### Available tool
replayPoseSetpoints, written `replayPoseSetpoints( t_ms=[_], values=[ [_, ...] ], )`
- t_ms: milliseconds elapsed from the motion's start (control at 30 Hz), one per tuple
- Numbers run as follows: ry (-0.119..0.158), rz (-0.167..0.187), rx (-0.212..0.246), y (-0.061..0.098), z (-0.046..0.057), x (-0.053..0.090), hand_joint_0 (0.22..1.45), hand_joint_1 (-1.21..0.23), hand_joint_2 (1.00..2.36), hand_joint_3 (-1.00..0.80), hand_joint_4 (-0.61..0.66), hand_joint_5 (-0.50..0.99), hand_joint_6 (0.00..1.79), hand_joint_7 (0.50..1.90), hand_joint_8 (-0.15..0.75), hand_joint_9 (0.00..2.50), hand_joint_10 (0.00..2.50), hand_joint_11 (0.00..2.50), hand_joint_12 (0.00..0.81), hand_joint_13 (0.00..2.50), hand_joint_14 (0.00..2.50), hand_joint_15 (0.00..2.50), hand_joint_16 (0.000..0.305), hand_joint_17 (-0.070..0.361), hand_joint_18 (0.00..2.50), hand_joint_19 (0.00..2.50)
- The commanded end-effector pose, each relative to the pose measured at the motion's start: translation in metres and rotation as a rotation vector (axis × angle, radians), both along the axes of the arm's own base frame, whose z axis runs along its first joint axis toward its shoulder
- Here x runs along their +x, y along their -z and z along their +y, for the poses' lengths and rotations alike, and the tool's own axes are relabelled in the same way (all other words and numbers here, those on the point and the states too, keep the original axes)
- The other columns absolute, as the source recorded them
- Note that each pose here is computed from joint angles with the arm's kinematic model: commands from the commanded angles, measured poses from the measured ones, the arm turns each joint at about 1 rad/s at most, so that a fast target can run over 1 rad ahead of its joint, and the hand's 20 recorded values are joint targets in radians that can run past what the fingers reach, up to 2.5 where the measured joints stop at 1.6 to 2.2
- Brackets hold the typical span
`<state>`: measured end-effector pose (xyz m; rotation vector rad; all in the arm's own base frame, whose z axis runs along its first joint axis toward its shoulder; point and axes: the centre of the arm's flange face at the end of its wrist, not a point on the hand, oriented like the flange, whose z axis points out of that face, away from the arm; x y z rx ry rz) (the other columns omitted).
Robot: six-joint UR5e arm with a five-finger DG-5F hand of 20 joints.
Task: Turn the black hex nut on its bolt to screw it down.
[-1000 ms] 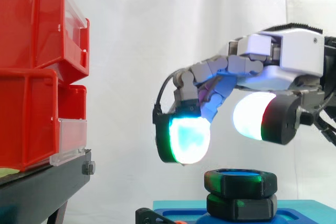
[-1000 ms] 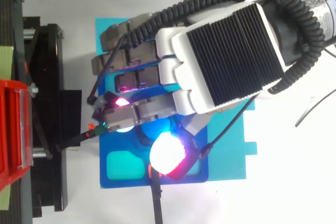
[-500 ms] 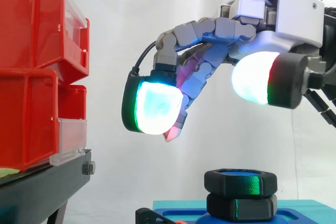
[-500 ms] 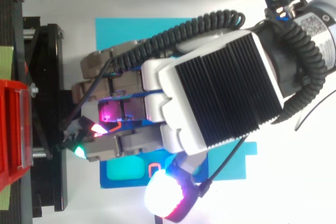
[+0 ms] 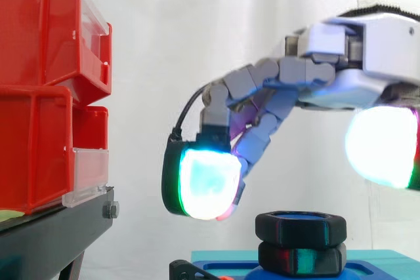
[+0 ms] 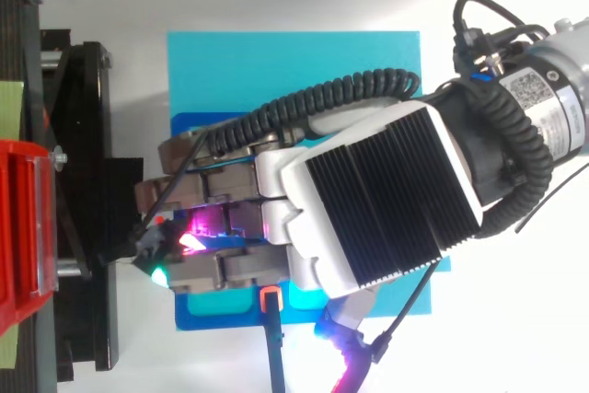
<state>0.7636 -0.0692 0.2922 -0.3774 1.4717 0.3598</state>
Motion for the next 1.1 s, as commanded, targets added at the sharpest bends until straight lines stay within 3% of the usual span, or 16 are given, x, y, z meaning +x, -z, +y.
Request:
replayPoseSetpoints(
  t_ms=[0,600,1067],
  values=[
    [0.000,-0.006,0.001,0.004,0.000,-0.001,0.33,-0.29,1.00,-0.50,0.30,-0.05,0.50,0.98,0.350,0.94,0.01,0.27,0.434,0.57,0.01,0.15,0.067,0.150,0.49,0.52],
    [0.020,0.029,-0.001,0.008,-0.015,-0.006,0.26,-0.56,1.00,-0.50,0.30,-0.09,0.50,0.92,0.357,0.86,0.01,0.29,0.448,0.57,0.01,0.15,0.071,0.160,0.53,0.50],
    [0.024,0.046,-0.001,0.010,-0.020,-0.008,0.35,-0.66,1.00,-0.50,0.28,-0.09,0.50,0.95,0.327,0.82,0.01,0.30,0.405,0.57,0.01,0.15,0.062,0.139,0.50,0.51]
  ],
)
